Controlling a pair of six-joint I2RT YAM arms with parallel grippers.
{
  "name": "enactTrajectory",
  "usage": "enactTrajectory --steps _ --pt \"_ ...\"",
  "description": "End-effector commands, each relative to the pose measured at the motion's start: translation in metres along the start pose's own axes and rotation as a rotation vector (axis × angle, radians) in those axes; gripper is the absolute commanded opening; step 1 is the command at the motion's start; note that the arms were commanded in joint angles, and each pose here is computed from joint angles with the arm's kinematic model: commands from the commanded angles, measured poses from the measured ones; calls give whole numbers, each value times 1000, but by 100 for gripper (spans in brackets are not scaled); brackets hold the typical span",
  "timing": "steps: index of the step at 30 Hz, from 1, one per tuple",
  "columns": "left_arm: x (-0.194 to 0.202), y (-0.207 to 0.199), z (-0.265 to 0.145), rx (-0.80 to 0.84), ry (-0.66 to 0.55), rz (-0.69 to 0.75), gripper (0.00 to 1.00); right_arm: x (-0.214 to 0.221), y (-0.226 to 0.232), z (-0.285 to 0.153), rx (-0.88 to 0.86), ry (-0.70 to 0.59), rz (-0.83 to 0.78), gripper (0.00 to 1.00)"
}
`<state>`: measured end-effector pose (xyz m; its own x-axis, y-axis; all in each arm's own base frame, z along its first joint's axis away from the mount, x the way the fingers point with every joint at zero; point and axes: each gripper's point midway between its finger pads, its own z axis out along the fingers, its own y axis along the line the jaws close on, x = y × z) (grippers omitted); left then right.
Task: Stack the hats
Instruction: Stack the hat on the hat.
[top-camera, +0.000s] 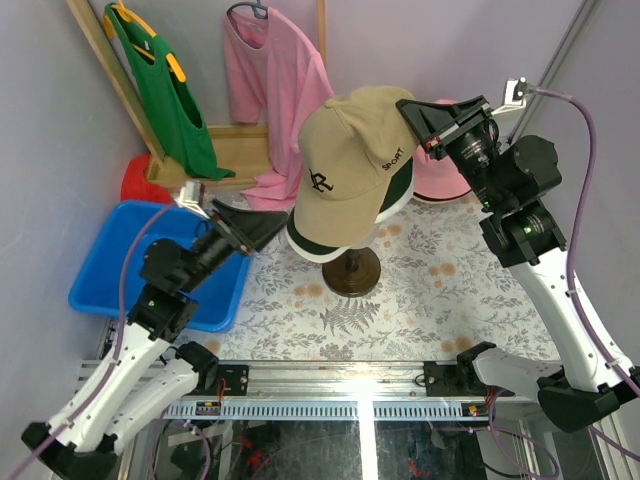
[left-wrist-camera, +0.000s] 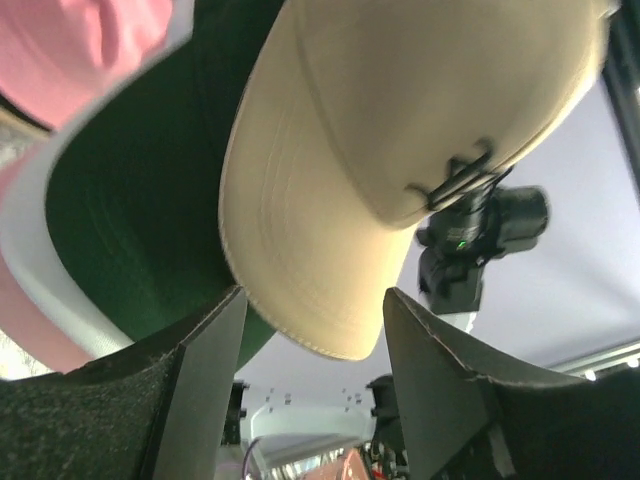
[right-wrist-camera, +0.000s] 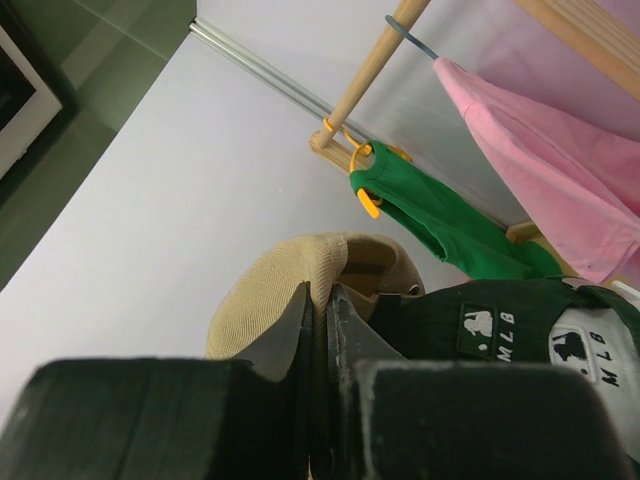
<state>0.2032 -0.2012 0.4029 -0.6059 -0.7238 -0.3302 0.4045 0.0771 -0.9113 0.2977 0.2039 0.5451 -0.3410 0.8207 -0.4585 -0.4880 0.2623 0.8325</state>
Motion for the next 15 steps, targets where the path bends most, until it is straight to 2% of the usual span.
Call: enactTrajectory --steps 1,5,9,15 --pt "26 35 15 -148 -12 42 58 -10 5 -1 -4 -73 -29 0" --pt "44 34 24 -184 -2 66 60 -12 1 -2 16 -91 -36 0" --pt "43 33 20 -201 -45 54 70 -11 1 -3 18 -90 -39 0" --pt "38 27 22 -191 -102 45 70 -11 1 -4 19 -91 -40 0"
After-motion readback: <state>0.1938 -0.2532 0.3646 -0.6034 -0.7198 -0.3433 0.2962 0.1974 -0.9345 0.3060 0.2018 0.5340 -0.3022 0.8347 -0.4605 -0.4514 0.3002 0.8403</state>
